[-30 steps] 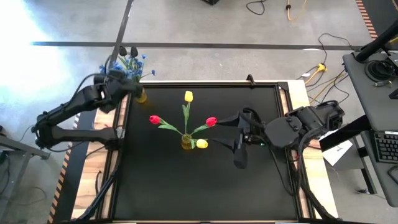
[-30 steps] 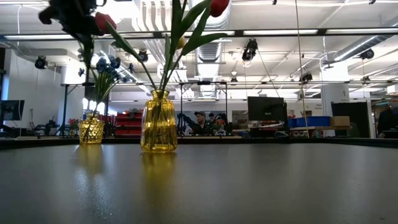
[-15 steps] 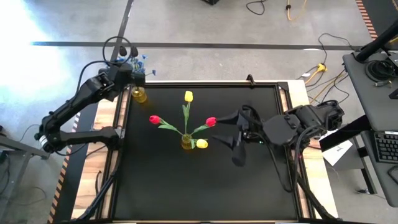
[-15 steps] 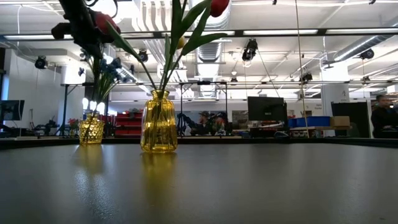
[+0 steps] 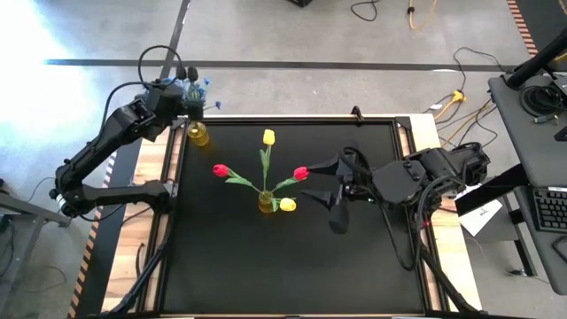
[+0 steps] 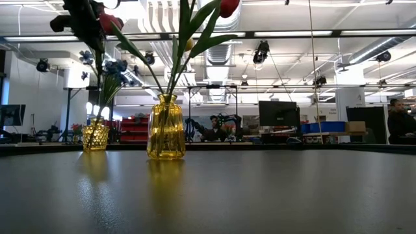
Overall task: Sort flowers into vase by color
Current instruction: Put the blue flowers into the top vase
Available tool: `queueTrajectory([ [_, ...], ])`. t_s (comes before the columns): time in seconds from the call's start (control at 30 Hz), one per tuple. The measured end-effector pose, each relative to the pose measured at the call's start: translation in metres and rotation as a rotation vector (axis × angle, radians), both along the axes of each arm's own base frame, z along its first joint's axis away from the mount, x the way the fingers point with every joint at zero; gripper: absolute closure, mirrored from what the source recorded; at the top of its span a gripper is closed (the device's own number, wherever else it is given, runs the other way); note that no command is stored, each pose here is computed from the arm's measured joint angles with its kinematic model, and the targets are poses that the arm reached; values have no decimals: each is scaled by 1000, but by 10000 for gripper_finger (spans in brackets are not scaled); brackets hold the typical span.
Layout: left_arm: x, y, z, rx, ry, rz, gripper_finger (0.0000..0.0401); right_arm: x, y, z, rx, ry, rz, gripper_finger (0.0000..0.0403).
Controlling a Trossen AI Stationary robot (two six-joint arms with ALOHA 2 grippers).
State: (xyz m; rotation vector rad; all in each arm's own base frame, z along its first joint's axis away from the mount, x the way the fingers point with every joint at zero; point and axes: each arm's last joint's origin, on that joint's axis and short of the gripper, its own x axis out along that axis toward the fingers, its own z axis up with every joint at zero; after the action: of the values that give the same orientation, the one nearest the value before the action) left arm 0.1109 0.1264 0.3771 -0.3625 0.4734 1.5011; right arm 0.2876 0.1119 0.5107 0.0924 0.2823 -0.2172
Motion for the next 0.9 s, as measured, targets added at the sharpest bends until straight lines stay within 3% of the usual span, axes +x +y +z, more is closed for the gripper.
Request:
queueTrajectory([
  [0.43,6,7,-32,-52,13,52,401,1,-2,0,-7,2,-5,162],
  [0.67,6,7,-29,-32,-32,40,401,1,-2,-1,-8,10,3,164],
  [0.9,1,17,-43,-60,5,123,401,0,-2,-2,-14,25,2,159],
])
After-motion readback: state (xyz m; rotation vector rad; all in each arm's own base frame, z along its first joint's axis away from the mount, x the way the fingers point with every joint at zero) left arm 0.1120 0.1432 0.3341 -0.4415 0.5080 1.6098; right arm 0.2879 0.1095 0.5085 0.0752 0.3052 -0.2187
